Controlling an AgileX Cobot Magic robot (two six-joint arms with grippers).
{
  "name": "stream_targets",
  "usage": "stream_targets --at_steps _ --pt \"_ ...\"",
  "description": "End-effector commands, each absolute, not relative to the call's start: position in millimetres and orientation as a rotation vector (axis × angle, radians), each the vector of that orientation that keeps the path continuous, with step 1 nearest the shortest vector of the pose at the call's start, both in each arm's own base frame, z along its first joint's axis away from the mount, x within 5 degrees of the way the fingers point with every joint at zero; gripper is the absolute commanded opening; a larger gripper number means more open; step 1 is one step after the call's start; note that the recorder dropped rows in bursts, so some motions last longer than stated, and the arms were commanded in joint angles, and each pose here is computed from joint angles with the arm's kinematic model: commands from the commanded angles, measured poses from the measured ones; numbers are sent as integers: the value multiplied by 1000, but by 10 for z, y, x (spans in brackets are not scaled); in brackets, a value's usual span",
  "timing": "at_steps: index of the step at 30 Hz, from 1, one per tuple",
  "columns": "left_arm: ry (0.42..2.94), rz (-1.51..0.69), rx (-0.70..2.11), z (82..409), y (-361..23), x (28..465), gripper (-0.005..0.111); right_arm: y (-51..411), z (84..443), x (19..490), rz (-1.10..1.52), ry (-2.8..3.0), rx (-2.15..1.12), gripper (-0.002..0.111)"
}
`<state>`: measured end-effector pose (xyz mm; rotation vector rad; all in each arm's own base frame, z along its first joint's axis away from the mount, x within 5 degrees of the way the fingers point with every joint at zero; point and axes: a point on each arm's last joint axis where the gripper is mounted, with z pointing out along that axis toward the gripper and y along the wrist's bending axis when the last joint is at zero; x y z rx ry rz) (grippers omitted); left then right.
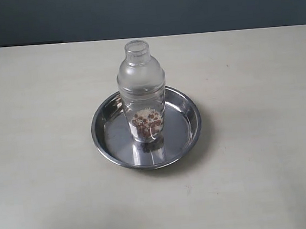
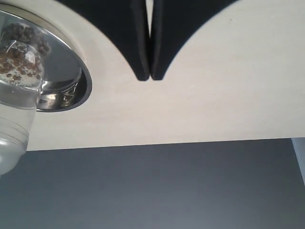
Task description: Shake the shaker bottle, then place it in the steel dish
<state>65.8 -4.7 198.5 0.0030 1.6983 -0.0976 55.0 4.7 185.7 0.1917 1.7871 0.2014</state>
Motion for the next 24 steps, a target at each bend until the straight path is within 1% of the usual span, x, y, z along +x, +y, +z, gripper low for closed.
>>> stream_targets --at_steps 1,3,24 --pt "1729 -141 -34 1930 -53 600 0 47 1863 548 200 1778 187 -1" --pt "1767 -148 -32 1890 -60 576 0 47 1863 548 200 1778 187 -1" --pt "1733 -147 -31 1915 -57 570 0 47 1863 548 200 1778 187 -1"
